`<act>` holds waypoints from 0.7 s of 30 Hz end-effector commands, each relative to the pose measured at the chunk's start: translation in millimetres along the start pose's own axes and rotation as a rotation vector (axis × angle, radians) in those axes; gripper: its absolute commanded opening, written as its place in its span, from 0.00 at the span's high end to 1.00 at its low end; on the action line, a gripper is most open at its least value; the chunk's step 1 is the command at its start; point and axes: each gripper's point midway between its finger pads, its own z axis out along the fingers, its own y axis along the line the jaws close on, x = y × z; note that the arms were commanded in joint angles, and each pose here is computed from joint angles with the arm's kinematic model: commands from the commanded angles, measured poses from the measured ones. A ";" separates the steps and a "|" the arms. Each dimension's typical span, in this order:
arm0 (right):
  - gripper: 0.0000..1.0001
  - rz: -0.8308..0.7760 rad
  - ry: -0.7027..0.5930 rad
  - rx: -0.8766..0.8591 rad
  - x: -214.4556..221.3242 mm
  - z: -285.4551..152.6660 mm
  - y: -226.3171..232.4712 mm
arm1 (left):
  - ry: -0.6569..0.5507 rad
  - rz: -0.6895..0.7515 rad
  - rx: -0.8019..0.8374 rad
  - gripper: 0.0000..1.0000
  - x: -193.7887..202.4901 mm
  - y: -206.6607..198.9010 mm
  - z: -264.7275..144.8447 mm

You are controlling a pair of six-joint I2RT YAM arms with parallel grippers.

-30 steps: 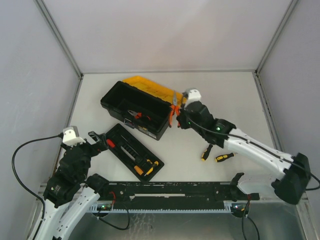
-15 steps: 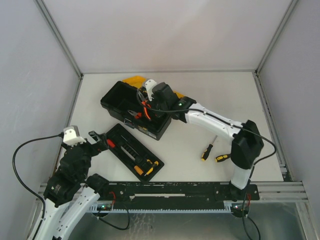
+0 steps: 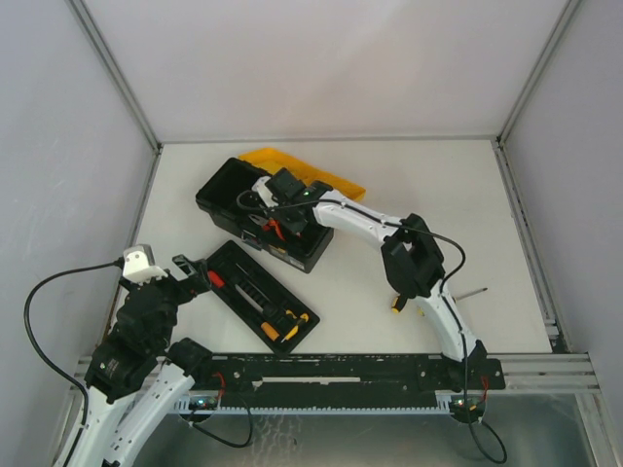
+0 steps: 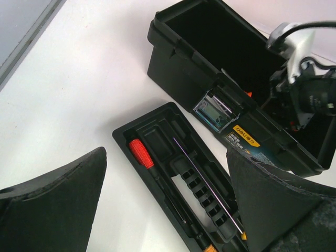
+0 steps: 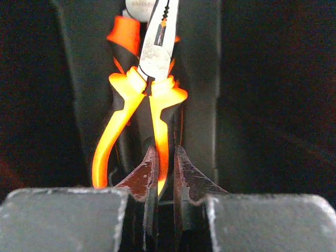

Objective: Pack the tool kit
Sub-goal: Place the pliers in the toolbox.

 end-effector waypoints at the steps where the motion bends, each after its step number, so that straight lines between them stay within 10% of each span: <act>1: 1.00 -0.055 0.001 0.006 -11.0 -6.1 -1.8 | 0.001 0.018 0.010 0.00 0.8 -3.4 3.9; 11: 0.50 0.046 -0.042 0.068 -28.5 -53.3 -9.6 | -0.010 0.011 0.013 0.00 -1.0 -2.6 2.3; 21: 0.27 0.352 -0.470 0.215 -35.4 -211.2 -41.9 | -0.001 0.017 0.020 0.00 0.3 -4.9 3.4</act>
